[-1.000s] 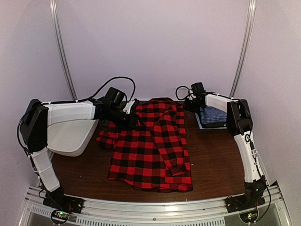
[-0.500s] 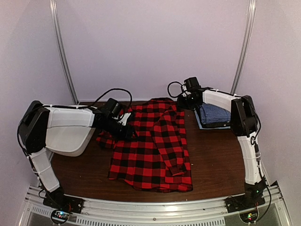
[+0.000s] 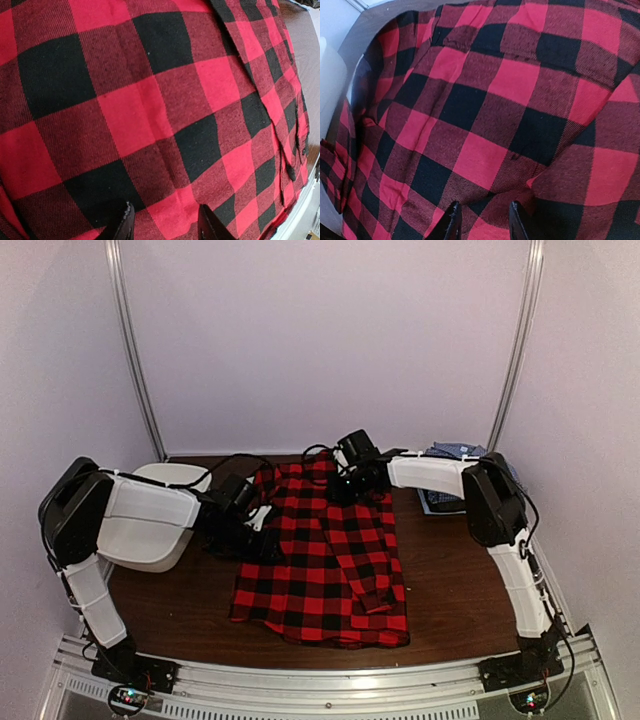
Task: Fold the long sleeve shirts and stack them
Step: Move the 1/3-folded shirt to the center of the board.
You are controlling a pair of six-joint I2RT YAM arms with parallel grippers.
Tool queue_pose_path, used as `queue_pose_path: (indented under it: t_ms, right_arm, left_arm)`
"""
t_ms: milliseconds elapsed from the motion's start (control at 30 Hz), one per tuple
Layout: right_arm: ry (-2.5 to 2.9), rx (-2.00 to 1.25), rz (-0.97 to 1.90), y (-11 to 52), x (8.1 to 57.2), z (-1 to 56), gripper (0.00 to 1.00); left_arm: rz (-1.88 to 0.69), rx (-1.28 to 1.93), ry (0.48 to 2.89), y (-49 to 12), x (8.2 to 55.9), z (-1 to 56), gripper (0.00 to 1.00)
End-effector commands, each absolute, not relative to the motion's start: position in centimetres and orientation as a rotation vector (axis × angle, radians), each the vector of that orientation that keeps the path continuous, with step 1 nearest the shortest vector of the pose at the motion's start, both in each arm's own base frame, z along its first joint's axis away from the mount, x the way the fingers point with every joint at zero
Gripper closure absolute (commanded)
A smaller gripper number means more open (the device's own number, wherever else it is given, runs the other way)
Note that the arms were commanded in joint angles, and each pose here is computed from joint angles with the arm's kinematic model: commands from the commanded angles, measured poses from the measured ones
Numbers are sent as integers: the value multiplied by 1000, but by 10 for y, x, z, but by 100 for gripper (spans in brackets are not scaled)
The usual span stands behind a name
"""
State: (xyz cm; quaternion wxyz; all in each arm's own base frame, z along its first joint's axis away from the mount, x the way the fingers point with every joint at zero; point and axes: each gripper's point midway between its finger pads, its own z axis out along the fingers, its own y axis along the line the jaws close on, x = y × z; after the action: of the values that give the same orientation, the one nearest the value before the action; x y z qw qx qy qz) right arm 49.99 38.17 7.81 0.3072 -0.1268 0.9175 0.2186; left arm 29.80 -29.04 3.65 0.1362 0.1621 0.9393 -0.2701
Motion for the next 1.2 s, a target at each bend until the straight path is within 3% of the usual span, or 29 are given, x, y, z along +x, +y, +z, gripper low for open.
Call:
queue_pose_path:
  t_ms: [0, 700, 933, 1167]
  right_arm:
    - [2454, -348, 550, 388, 501, 55, 66]
    - [2556, -481, 513, 387, 420, 22, 65]
    - [2495, -467, 581, 395, 425, 51, 63]
    - [2365, -443, 637, 405, 438, 107, 59]
  left_arm:
    - [-822, 457, 2676, -295, 297, 42, 55]
    - [-733, 499, 2745, -289, 237, 37, 56]
    - [-562, 406, 2633, -280, 274, 90, 53]
    - [-272, 183, 2587, -216, 318, 118, 48]
